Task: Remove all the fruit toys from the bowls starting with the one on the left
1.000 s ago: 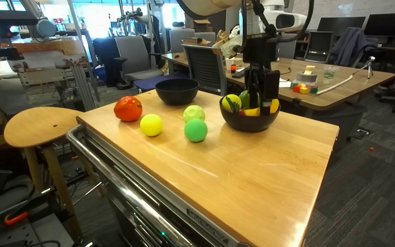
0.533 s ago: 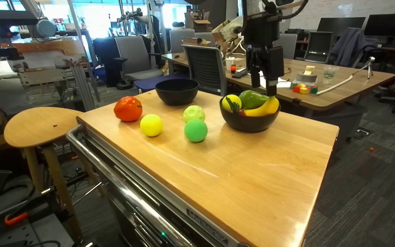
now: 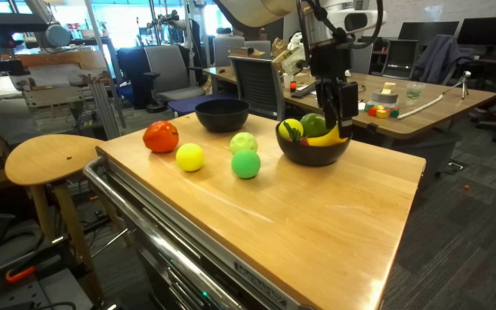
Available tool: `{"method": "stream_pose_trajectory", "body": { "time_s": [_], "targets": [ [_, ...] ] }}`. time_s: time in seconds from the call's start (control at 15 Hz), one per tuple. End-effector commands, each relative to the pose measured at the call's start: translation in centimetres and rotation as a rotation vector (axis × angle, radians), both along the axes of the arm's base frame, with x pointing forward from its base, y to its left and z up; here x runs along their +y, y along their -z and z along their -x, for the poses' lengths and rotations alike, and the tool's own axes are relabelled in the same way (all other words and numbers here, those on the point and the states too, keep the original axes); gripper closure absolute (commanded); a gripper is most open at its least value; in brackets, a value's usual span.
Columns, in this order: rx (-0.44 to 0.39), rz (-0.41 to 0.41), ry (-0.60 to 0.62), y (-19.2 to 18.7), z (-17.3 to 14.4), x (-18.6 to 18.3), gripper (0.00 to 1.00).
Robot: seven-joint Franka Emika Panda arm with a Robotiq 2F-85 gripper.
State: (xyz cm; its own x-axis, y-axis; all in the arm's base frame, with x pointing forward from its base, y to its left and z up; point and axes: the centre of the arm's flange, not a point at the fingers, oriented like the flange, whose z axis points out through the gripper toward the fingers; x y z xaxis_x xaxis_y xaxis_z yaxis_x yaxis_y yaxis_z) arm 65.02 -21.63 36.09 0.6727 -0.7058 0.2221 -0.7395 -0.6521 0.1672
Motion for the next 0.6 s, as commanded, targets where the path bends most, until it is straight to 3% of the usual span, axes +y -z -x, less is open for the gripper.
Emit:
{"method": "stream_pose_trajectory", "body": {
  "time_s": [0.0, 0.27, 0.53],
  "targets": [
    [-0.021, 0.037, 0.019, 0.1, -0.6, 0.0, 0.58],
    [-0.051, 0.04, 0.023, -0.8, -0.7, 0.0, 0.83],
    [-0.086, 0.036, -0.008, -2.3, 0.3, 0.8, 0.87]
  ]
}}
